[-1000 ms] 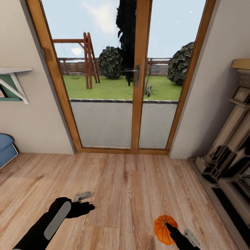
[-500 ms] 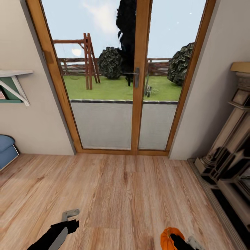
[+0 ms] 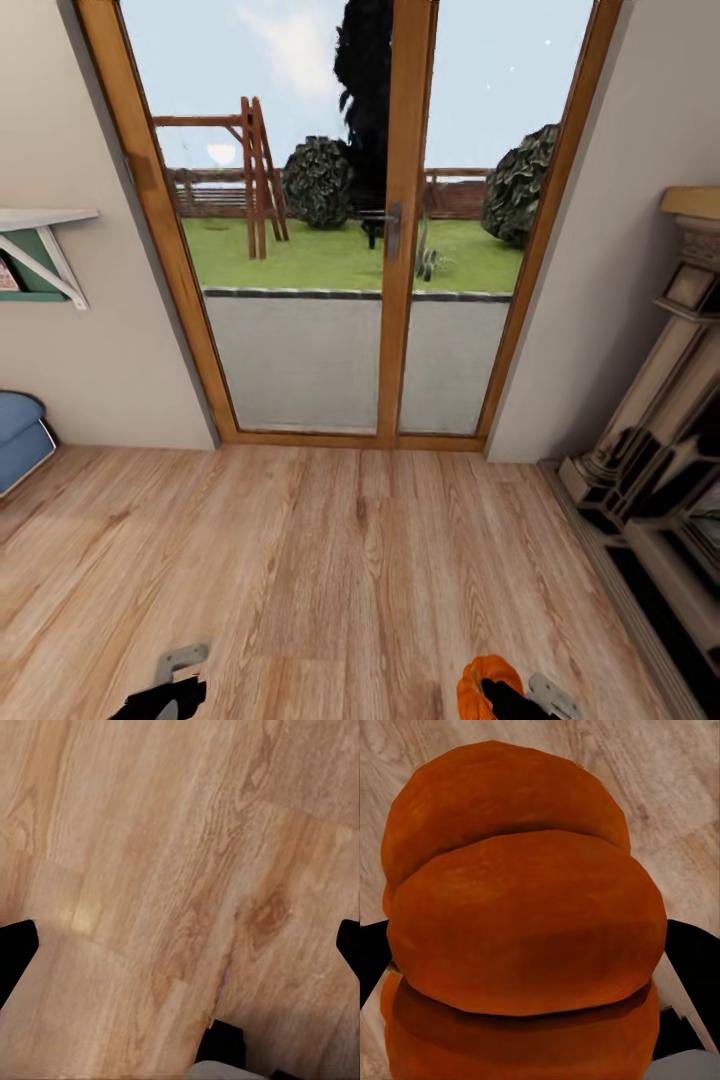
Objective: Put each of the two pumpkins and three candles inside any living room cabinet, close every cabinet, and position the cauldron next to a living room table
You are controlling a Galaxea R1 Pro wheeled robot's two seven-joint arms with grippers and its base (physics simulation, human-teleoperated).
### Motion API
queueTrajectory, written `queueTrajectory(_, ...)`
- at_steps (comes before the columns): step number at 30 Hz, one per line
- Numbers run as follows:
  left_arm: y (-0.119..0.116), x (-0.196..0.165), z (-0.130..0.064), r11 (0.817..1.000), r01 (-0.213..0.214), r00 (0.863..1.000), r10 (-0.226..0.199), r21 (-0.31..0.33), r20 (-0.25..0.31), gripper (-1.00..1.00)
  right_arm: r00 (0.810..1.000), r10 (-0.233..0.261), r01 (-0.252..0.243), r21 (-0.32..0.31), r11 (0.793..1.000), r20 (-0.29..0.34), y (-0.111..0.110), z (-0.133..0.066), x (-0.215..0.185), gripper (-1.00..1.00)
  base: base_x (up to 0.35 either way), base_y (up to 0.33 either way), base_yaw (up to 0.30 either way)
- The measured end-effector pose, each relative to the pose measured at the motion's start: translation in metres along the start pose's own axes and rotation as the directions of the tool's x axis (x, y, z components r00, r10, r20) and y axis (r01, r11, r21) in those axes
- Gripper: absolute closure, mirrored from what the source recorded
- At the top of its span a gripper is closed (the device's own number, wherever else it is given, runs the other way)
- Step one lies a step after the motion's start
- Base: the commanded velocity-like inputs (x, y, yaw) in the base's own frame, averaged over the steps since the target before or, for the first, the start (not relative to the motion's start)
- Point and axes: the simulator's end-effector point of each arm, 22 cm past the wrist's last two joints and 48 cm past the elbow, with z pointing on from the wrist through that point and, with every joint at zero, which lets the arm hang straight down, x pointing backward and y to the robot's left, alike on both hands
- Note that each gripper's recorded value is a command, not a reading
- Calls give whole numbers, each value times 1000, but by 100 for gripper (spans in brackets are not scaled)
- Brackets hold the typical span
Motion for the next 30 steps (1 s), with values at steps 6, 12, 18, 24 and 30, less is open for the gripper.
queueTrajectory(6,1,6,-7,1000,-29,1000,29,-3,-5,-100,1000,-8,9,-9,1000,19,5,-8,-6,100,0,0,0)
queueTrajectory(12,-11,11,-17,999,-42,999,42,11,-11,-100,999,-26,26,-5,1000,30,5,-16,-11,100,0,0,0)
queueTrajectory(18,-11,10,-25,999,-42,999,42,13,-12,-100,999,-31,31,-2,1000,34,6,-24,-14,100,0,0,0)
queueTrajectory(24,-11,10,-26,999,-44,999,44,14,-12,-100,999,-31,32,-2,999,43,7,-26,-16,100,0,0,0)
queueTrajectory(30,-12,11,-26,999,-48,999,48,15,-13,-100,998,-32,32,-4,999,62,7,-26,-20,100,0,0,0)
